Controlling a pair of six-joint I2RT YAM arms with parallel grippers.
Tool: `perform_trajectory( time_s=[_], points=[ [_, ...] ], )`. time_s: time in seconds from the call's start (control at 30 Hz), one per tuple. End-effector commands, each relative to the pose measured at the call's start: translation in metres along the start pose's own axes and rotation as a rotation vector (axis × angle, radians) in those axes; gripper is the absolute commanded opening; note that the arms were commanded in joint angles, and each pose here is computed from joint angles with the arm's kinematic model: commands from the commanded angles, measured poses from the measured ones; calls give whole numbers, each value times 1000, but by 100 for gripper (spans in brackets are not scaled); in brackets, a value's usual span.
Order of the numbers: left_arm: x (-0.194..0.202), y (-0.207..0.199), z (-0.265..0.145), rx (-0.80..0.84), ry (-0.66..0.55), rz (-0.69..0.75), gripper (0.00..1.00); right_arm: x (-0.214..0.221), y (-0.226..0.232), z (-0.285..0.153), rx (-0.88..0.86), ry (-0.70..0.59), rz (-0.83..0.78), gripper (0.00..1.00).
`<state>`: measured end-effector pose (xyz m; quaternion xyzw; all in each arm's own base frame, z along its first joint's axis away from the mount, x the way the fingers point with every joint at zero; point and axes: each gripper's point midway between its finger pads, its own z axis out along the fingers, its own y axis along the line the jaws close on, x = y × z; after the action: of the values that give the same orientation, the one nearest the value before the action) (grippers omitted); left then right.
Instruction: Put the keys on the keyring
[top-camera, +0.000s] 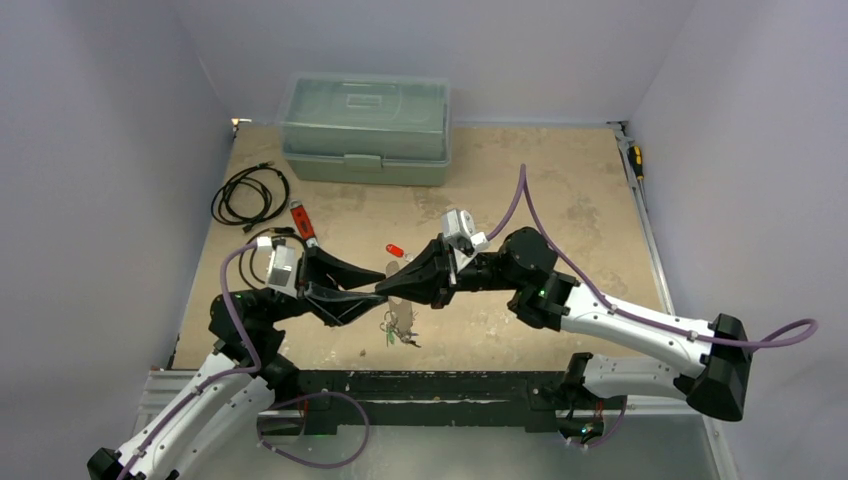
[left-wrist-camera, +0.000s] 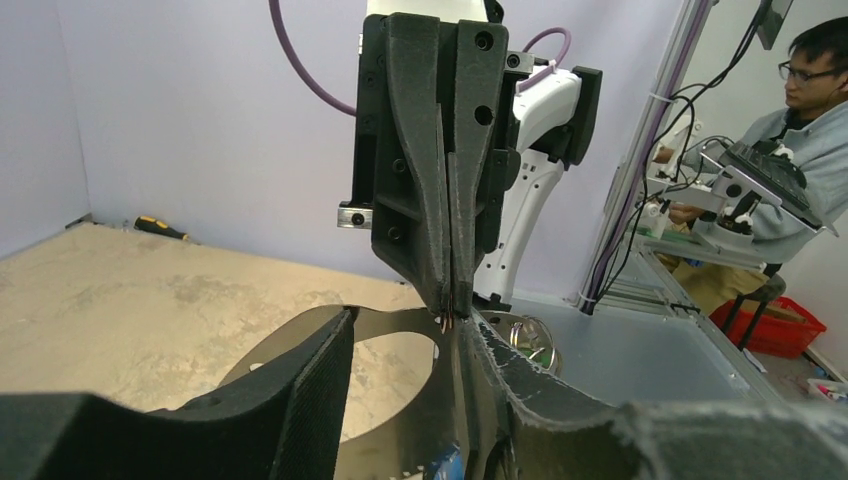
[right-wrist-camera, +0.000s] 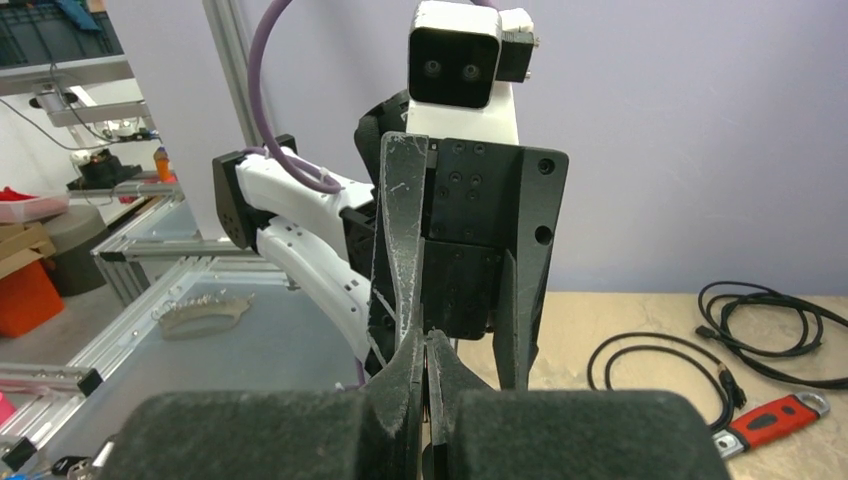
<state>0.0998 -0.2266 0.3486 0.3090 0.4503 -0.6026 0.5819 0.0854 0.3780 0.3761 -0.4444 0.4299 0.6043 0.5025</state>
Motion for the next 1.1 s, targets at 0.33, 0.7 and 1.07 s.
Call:
perform_trajectory(
  time_s=[0.33, 0.7, 1.07],
  points=[
    [-15, -3, -2, -11, -47, 88, 12, -14, 10, 21, -62, -51, 45, 0],
    [-19, 0, -5, -53, -41, 128, 0, -21, 16, 20, -72, -67, 57, 24],
    [-23, -5, -8, -47, -48, 169, 0, -52, 14, 5, 1, -181, 10, 62]
  ],
)
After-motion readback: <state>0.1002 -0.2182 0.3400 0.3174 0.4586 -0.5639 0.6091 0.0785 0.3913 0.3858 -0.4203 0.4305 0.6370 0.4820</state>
